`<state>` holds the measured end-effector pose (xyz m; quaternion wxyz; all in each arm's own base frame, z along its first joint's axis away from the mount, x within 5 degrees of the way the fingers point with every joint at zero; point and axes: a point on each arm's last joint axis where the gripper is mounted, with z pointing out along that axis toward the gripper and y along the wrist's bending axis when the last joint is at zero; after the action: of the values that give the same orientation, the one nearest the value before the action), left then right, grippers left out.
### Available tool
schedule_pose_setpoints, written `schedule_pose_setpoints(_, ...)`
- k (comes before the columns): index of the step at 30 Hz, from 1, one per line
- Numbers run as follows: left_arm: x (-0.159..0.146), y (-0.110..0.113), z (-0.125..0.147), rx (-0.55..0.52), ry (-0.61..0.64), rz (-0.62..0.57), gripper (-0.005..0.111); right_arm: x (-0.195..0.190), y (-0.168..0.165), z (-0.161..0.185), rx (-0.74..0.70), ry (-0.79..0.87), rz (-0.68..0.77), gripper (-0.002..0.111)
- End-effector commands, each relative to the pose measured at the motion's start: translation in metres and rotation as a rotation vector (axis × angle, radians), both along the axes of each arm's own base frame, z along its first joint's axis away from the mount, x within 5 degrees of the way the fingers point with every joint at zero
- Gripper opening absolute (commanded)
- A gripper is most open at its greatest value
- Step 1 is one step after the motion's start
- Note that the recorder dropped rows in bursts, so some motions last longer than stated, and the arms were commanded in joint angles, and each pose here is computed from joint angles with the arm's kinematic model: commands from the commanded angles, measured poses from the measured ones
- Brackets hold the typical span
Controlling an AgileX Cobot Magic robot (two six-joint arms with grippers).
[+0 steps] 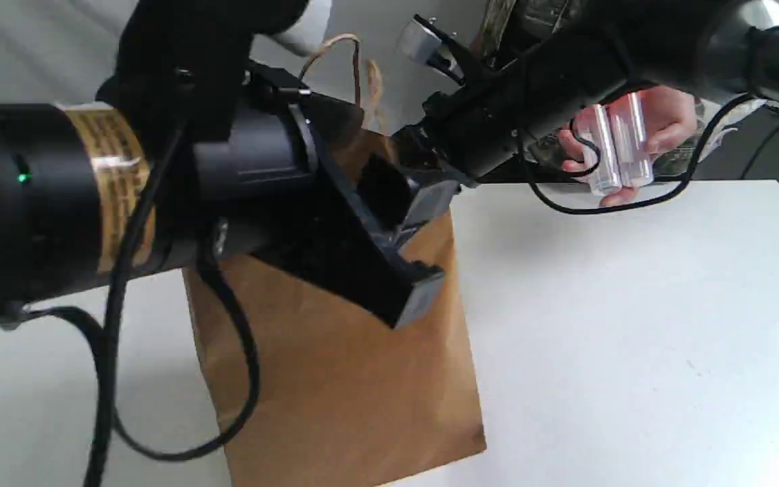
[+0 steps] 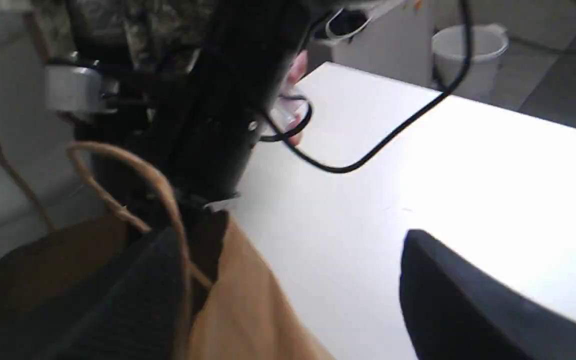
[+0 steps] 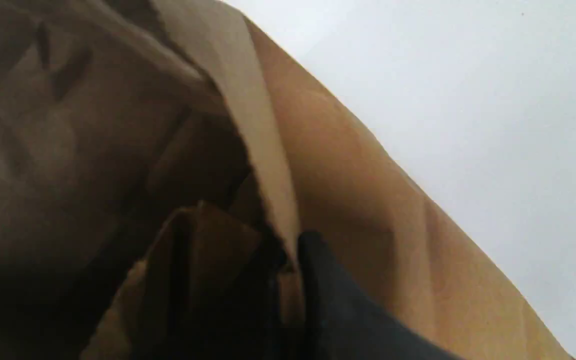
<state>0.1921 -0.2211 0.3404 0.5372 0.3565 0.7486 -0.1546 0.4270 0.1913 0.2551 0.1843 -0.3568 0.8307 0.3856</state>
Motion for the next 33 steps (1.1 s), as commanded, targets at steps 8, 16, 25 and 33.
schedule_pose_setpoints(8,0.008,0.011,0.012,0.092,0.066,0.177,0.054,-0.005,0.0,0.005,-0.012,-0.006,0.01,0.0)
schedule_pose_setpoints(16,0.008,0.012,0.009,0.105,0.086,0.191,0.004,-0.005,0.0,0.005,-0.011,0.0,0.005,0.0)
schedule_pose_setpoints(25,0.018,0.029,0.05,0.225,0.016,0.288,0.0,-0.004,-0.001,0.004,-0.025,0.034,-0.025,0.0)
schedule_pose_setpoints(33,0.053,0.042,0.094,0.247,-0.106,0.336,0.0,-0.009,-0.013,0.013,-0.169,0.03,-0.087,0.0)
